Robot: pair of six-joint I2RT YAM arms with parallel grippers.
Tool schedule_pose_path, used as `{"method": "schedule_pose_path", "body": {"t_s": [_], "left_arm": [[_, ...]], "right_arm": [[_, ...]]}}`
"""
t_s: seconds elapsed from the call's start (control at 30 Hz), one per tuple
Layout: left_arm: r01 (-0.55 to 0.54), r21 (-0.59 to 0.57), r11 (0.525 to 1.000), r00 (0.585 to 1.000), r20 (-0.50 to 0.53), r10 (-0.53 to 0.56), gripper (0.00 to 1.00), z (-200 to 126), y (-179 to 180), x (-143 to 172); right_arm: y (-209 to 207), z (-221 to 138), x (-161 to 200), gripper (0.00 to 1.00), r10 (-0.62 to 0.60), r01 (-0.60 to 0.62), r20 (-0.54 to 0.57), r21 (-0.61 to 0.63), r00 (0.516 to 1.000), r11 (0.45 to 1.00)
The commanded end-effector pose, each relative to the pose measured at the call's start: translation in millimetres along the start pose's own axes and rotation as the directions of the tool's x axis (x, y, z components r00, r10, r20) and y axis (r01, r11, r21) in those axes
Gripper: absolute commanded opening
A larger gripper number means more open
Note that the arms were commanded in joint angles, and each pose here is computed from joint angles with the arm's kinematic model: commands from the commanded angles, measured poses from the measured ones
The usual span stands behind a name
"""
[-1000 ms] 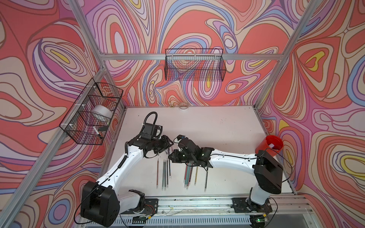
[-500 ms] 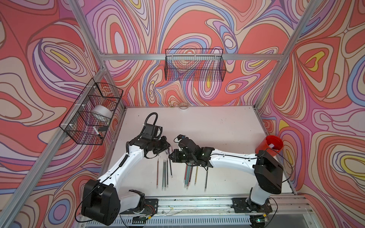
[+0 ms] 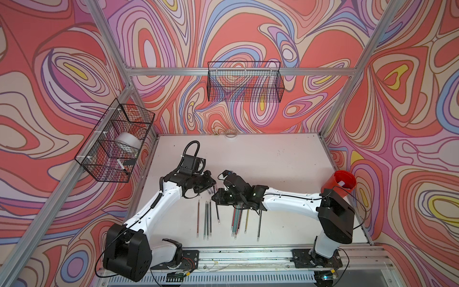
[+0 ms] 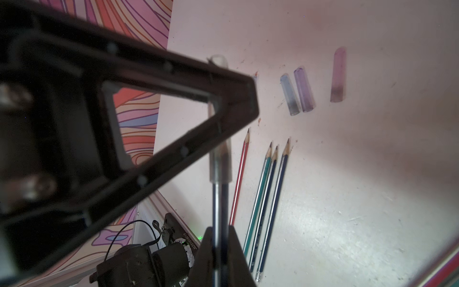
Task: Remove the protective cover of the pencils
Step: Remove the protective sleeve from the pencil, then place the pencil at the center of the board, then place the protective sleeve at the center of the board.
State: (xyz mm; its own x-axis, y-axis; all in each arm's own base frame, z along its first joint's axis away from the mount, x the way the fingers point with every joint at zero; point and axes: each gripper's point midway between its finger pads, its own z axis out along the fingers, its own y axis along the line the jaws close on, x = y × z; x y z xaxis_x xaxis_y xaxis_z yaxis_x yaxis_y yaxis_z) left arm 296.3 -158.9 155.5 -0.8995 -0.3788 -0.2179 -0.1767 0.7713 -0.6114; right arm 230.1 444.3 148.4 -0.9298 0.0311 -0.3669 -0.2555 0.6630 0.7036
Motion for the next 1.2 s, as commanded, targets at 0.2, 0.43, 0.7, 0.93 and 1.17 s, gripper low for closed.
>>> {"method": "schedule_pose_path", "body": {"t_s": [0.2,0.43,0.7,0.93,1.17], "left_arm": [[-0.023,-0.098,0.995,0.998,0.063,0.029,0.01,-13,7,-13],[0.032,-0.167,0.985,0.994,0.11,-0.014,0.01,-15,23,-17],[0.12,-0.167,0.979,0.984,0.149,-0.095,0.0,-19,22,-23],[0.126,-0.186,0.974,0.979,0.181,-0.092,0.01,-30,32,-15],[0.081,-0.328,0.941,0.985,0.172,-0.025,0.02,-38,50,-19]], "right_arm": [[4,1,-1,0.0,0.066,-0.066,-0.016,0.024,0.998,0.998],[0,-7,11,0.0,0.032,-0.032,0.006,0.086,0.999,0.996],[-11,-24,38,0.0,0.023,-0.013,-0.058,0.173,0.998,0.985],[-48,-22,55,0.0,0.1,-0.074,-0.071,0.308,0.992,0.948],[-72,17,69,0.0,0.128,-0.076,-0.113,0.382,0.985,0.921]]}}
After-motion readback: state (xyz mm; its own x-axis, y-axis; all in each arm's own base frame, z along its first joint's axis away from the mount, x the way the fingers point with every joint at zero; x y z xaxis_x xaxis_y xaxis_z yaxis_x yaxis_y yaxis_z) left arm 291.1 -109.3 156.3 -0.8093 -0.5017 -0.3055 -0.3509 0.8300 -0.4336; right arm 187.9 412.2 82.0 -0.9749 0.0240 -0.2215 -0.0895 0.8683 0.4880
